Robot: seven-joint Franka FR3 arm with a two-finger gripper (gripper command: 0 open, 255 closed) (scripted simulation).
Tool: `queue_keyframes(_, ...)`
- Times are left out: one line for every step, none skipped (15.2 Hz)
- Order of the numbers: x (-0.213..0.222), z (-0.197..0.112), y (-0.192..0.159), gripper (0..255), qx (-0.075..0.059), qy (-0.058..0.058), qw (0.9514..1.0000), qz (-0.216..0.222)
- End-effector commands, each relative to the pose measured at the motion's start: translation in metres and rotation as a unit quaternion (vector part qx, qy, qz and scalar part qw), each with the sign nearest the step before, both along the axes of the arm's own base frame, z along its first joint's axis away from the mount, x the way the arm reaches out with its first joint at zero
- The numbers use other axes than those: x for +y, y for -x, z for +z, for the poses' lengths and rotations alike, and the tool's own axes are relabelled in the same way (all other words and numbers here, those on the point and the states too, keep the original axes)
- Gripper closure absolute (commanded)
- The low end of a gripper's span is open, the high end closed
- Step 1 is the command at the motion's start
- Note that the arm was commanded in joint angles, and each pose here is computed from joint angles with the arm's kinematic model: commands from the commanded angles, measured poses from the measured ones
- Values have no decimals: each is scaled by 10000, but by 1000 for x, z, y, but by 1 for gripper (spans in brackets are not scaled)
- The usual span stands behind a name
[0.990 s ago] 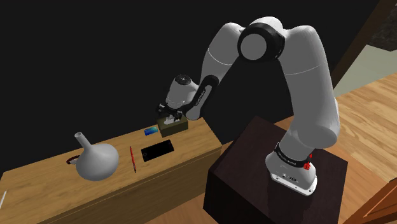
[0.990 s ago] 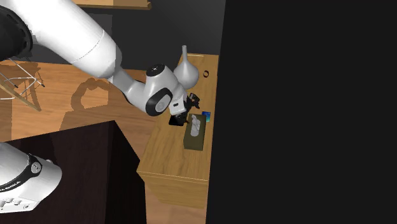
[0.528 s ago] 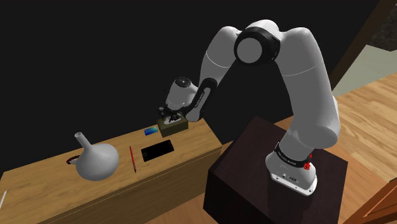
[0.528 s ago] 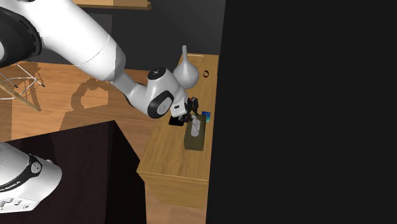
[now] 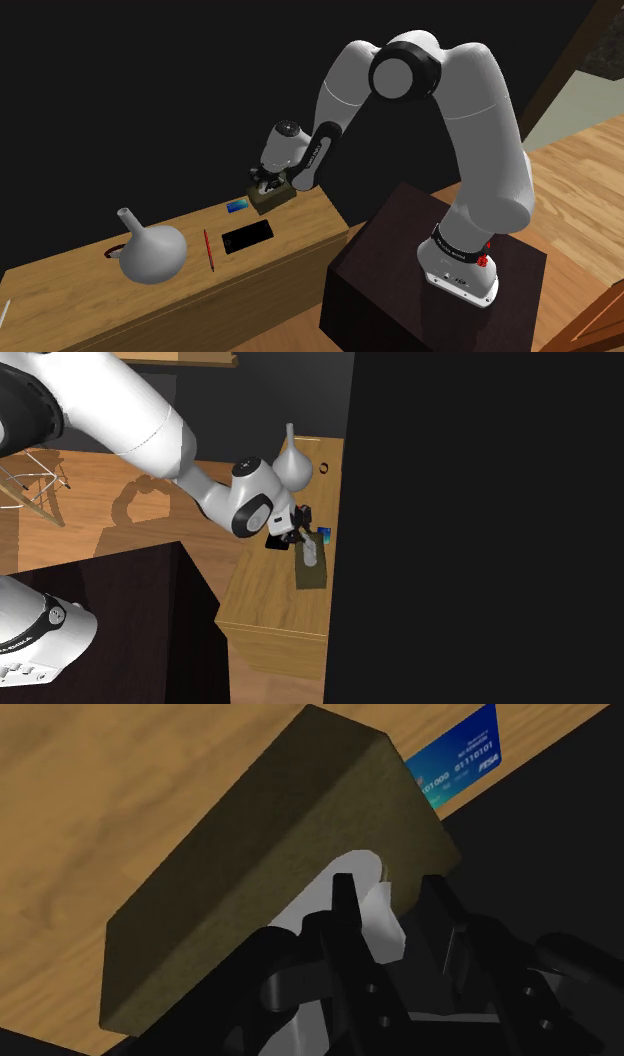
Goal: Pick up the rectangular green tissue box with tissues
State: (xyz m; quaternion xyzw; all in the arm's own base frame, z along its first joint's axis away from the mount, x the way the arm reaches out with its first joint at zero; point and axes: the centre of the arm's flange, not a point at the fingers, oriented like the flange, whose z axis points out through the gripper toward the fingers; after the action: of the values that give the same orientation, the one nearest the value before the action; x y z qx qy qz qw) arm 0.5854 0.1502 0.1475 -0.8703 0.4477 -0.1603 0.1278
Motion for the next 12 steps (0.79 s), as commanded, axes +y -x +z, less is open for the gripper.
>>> queue_keyframes(0, 6, 2, 255, 32, 12, 10000, 3)
queue_keyframes(0, 11, 2, 255, 32, 12, 10000, 3)
queue_keyframes(0, 16, 2, 255, 32, 12, 10000, 3)
queue_keyframes(0, 22, 2, 255, 32, 12, 10000, 3)
queue_keyframes(0, 27, 2, 255, 32, 12, 10000, 3)
queue_keyframes(0, 32, 2, 255, 32, 12, 10000, 3)
queue_keyframes(0, 38, 2, 255, 32, 12, 10000, 3)
queue_keyframes(0, 43, 2, 255, 32, 12, 10000, 3)
queue_keyframes(0, 48, 2, 255, 32, 12, 10000, 3)
queue_keyframes(0, 53, 2, 255, 32, 12, 10000, 3)
queue_keyframes(0, 59, 2, 255, 32, 12, 10000, 3)
queue_keyframes(0, 64, 2, 255, 32, 12, 10000, 3)
